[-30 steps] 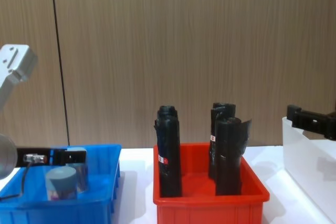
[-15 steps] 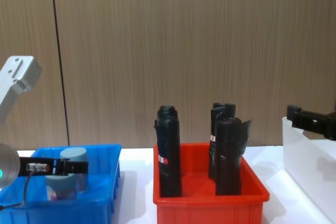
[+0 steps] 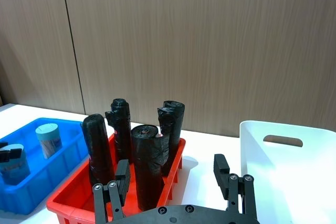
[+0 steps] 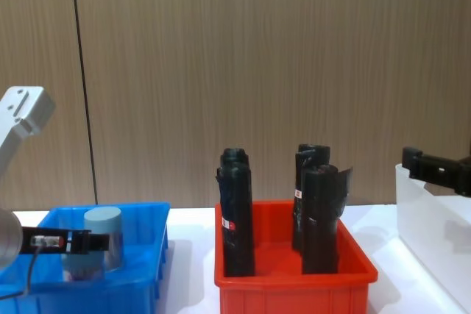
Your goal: Pick the cotton swabs from the blue box and place them into the white box.
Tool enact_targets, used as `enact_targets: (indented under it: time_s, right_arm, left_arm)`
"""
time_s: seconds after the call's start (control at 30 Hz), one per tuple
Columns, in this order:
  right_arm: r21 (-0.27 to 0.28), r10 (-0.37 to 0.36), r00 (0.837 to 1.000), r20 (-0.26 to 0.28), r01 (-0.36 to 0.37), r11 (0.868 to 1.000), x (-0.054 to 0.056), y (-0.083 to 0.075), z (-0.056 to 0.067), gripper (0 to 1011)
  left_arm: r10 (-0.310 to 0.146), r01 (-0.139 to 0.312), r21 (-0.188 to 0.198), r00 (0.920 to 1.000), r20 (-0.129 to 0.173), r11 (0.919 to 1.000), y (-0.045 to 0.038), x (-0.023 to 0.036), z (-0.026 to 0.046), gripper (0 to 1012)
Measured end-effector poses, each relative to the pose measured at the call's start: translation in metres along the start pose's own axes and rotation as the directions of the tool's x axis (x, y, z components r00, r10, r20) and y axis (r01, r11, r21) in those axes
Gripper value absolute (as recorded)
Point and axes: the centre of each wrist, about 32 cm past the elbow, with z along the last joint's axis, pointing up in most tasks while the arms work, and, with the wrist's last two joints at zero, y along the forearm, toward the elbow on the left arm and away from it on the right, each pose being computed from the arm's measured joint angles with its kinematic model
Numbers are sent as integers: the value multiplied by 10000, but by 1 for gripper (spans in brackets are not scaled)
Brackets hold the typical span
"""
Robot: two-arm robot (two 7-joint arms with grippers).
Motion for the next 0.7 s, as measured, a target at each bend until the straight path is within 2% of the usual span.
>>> enact_targets:
  time_s: [0.2,0.37,0.4,0.43,0.53,0.7]
  right_arm:
    - [-1,0,10000,0,0,10000,0,0,0,1002]
    - [0,1,10000,1,-1,10000,0,0,0,1002]
    - [0,1,10000,1,-1,10000,0,0,0,1002]
    - [1,0,10000,0,0,10000,0,0,0,1002]
    - [0,0,10000,0,0,10000,0,0,0,1002]
    - [0,0,10000,0,0,10000,0,0,0,1002]
  left_arm:
    - [265,-267,72,9995,166,9996,32,-9,16,665]
    - [482,-482,-23,9969,614,9988,79,-33,71,665]
    - [533,-526,-103,9954,800,9986,98,-45,96,665]
    - [533,-526,-103,9954,800,9986,98,-45,96,665]
    - [614,-572,-369,9905,1231,9977,148,-76,165,664]
    - [588,-455,-818,9839,1687,9956,210,-115,252,664]
